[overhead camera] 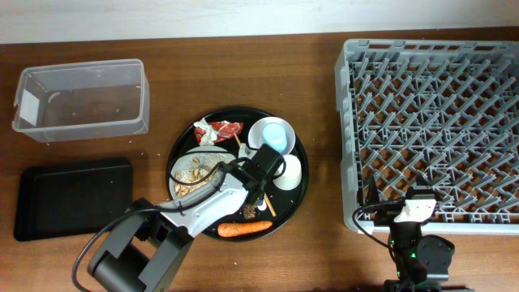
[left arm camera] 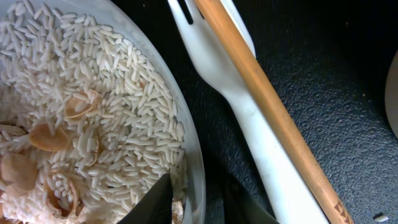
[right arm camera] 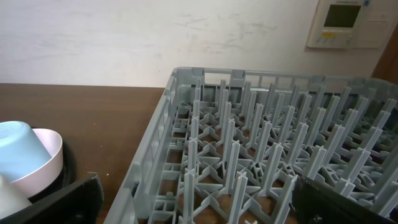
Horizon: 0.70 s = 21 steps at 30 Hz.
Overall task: Sort waste into correct bins and load items into the dishwasher rack
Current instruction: 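Reach the left gripper to the white plate of rice and grasp its rim, then lift the white plate and carry it left toward the black tray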
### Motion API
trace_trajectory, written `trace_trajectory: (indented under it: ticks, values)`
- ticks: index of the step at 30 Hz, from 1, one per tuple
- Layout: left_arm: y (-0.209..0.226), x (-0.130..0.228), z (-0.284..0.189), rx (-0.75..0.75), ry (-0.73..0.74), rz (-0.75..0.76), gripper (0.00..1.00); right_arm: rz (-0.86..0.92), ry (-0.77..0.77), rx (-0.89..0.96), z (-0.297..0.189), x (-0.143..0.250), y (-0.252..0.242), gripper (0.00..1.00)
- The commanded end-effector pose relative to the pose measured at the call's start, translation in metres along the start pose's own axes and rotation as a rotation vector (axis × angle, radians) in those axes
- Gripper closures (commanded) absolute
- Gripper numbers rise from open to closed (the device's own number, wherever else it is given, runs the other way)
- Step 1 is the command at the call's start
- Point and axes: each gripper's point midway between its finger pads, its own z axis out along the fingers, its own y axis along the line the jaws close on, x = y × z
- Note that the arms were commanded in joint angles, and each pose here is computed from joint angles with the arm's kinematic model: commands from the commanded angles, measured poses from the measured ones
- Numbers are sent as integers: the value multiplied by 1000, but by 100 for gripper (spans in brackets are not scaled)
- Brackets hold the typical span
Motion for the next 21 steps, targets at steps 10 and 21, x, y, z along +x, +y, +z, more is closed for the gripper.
trace_trajectory:
  ticks: [10, 21]
  values:
    - [10, -3, 3, -63, -10, 20, 98, -6, 2, 15, 0, 2, -3, 1]
    - [7, -21, -15, -68, -16, 59, 99, -6, 2, 15, 0, 2, -3, 1]
